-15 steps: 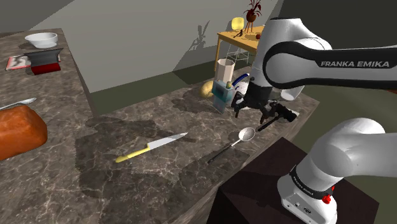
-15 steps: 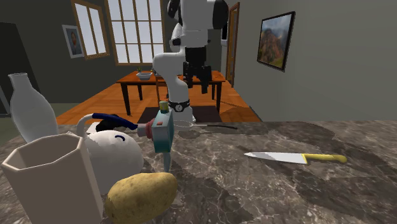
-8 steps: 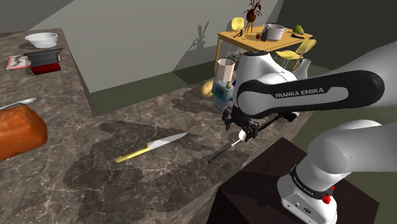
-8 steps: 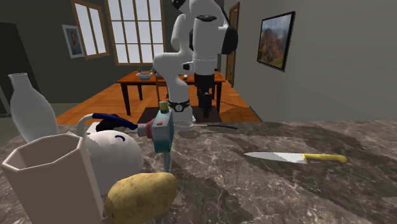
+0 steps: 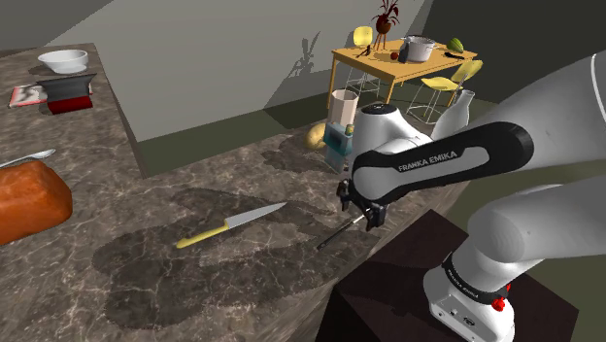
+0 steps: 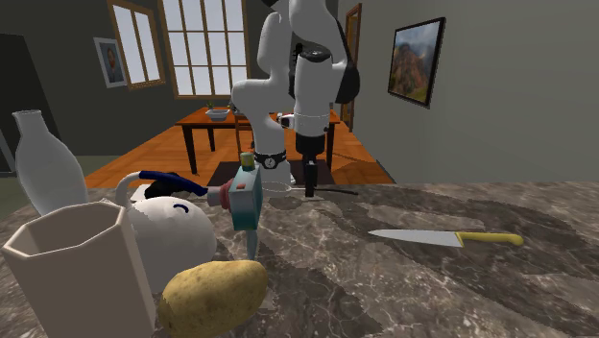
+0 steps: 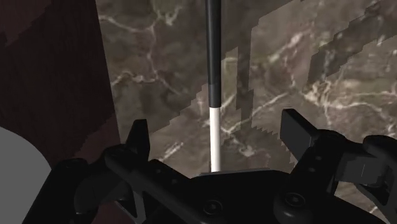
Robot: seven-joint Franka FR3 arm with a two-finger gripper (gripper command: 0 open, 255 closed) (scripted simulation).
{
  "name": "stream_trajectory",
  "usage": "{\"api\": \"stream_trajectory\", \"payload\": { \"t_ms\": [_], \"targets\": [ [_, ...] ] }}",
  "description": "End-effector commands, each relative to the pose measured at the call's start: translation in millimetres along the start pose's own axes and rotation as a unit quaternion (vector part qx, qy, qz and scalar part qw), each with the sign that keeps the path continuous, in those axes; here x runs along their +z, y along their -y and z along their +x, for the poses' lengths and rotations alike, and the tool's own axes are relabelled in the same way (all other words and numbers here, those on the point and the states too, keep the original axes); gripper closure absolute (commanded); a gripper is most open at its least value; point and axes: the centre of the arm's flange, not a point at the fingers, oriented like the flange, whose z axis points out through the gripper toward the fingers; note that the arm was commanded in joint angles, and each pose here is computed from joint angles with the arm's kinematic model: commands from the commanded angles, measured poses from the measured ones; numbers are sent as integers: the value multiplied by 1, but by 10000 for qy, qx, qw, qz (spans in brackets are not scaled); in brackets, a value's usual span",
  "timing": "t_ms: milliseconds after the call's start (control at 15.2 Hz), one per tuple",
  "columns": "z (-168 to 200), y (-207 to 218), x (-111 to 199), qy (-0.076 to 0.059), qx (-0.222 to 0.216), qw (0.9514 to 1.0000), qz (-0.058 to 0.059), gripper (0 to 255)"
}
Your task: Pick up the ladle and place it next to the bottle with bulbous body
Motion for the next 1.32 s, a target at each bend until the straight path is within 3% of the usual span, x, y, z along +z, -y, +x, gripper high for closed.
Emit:
{"api": "stream_trajectory", "payload": {
  "t_ms": [0, 528, 594, 1254],
  "targets": [
    [0, 1, 9, 1, 3, 10000, 4, 0],
    [0, 1, 9, 0, 3, 10000, 4, 0],
    [0, 1, 9, 0, 3, 10000, 4, 255],
    [0, 0, 4, 0, 3, 10000, 4, 255]
  ]
}}
